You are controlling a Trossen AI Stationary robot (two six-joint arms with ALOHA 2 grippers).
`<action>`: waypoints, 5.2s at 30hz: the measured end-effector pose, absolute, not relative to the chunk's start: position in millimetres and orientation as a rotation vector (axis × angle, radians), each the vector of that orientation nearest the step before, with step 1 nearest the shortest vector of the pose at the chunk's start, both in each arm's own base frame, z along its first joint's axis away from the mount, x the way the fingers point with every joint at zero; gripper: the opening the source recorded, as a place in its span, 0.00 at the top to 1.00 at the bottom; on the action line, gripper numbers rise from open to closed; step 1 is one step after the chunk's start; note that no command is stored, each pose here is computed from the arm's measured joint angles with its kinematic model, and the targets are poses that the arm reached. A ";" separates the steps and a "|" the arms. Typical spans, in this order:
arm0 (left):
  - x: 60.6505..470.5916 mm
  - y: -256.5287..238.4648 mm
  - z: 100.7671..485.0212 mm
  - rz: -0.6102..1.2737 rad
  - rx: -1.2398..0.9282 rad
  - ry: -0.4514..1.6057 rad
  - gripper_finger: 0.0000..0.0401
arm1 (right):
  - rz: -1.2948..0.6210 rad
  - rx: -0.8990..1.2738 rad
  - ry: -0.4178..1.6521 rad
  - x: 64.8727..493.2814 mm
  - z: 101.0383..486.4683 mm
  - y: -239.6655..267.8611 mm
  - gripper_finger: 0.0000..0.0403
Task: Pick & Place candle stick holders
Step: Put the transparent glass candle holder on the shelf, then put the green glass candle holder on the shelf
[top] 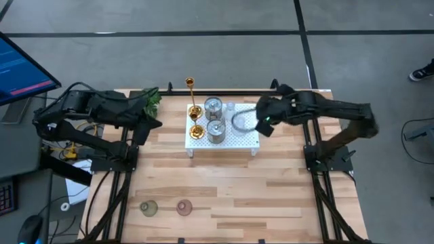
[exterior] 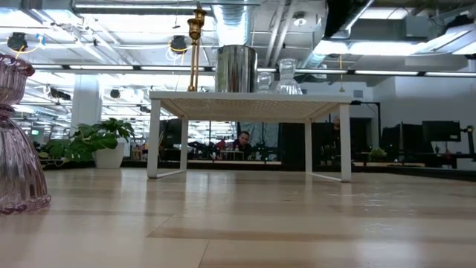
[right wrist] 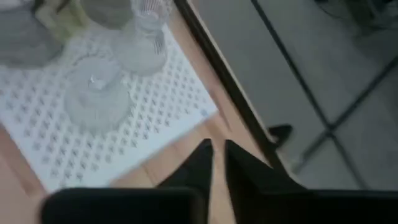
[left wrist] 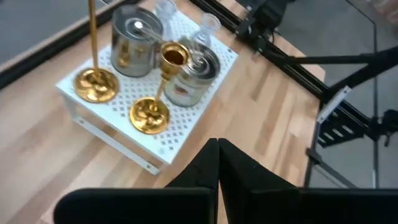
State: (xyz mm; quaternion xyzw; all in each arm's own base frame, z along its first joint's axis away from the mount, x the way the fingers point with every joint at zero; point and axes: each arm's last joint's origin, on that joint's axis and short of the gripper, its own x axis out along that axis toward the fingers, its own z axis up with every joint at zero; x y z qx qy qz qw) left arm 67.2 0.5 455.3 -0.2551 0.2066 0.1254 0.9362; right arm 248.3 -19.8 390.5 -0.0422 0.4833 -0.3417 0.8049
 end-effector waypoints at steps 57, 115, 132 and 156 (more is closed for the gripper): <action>77.8 -14.8 419.3 -0.014 -0.642 1.011 0.92 | -0.573 0.247 0.636 196.4 352.7 -29.9 1.00; 82.4 -168.8 255.0 -0.112 -0.470 1.167 0.11 | -0.431 0.241 0.755 205.5 339.1 3.8 1.00; 86.8 -180.0 242.7 -0.113 -0.426 1.197 0.12 | -0.435 0.245 0.761 205.0 338.6 3.8 1.00; 92.2 -185.7 233.4 -0.115 -0.393 1.272 0.57 | -0.413 0.257 0.767 205.2 338.5 4.6 1.00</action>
